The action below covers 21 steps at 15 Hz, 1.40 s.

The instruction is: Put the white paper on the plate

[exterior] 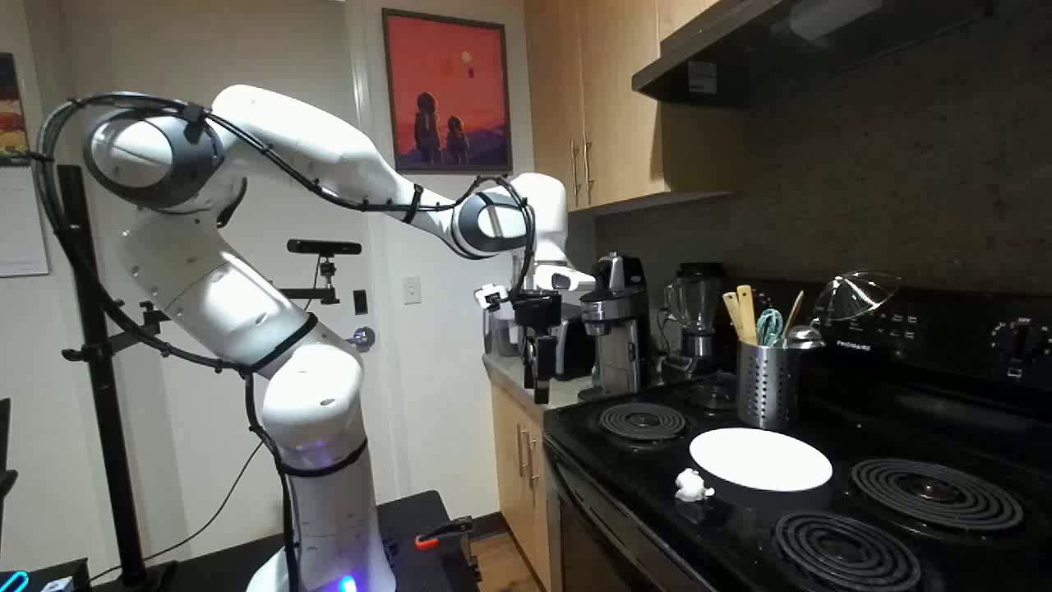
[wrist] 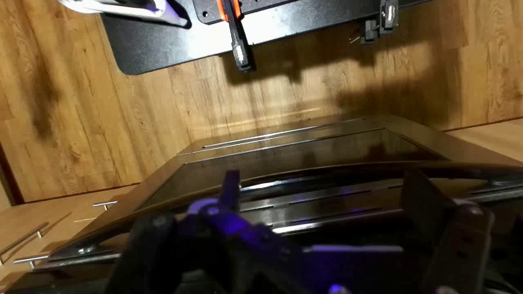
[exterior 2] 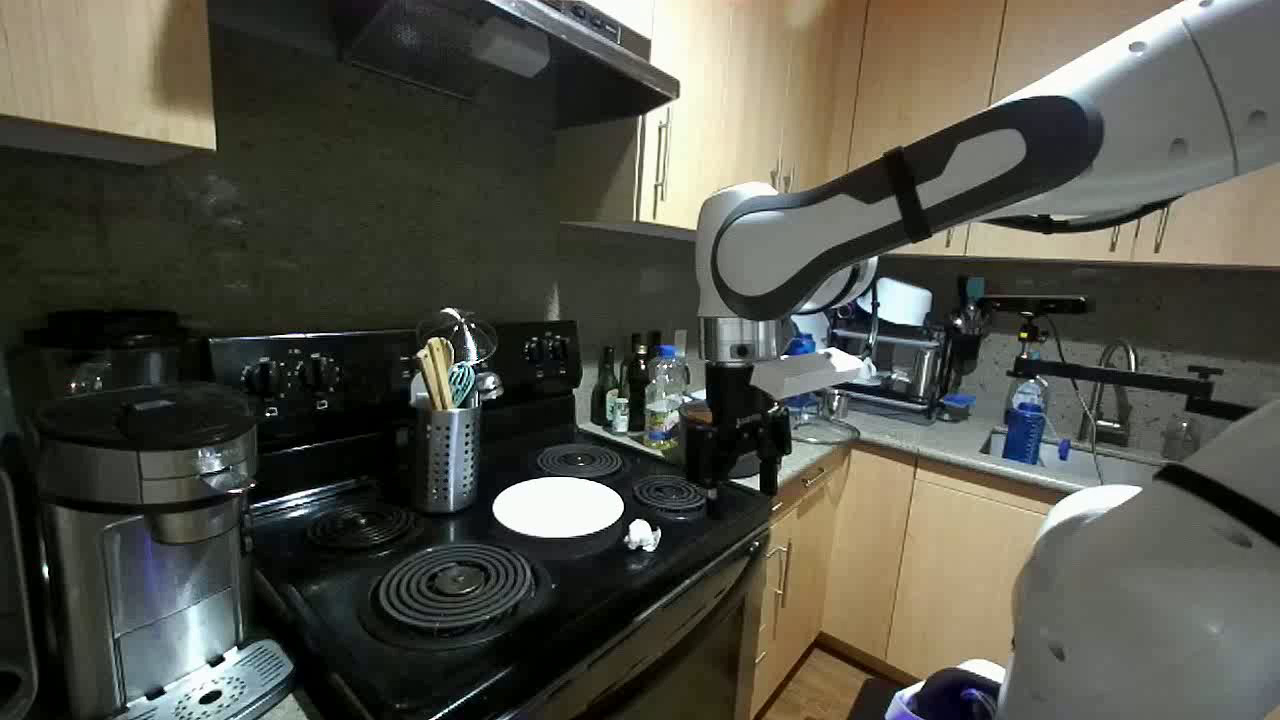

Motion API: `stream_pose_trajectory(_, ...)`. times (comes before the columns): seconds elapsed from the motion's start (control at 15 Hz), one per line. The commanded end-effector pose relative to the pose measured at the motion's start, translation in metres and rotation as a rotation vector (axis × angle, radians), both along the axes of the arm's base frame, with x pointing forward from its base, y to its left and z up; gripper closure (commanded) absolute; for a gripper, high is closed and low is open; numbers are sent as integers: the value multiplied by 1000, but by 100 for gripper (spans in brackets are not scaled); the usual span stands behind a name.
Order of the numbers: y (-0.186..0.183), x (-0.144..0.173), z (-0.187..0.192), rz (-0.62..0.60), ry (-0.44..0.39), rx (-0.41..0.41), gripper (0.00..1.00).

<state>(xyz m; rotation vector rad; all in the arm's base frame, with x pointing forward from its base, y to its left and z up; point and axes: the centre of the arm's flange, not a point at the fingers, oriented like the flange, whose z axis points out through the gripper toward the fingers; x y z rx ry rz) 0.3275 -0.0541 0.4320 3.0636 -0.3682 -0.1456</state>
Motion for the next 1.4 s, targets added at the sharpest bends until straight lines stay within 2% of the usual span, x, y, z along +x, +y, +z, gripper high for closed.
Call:
stream_pose_trajectory(0.0, 0, 0, 0, 0, 0, 0, 0)
stream_pose_trajectory(0.4, 0, 0, 0, 0, 0, 0, 0)
stream_pose_trajectory(0.6, -5, 10, -3, -44, -11, -5, 0)
stream_pose_trajectory(1.33, -66, 85, -24, -300, -54, -19, 0)
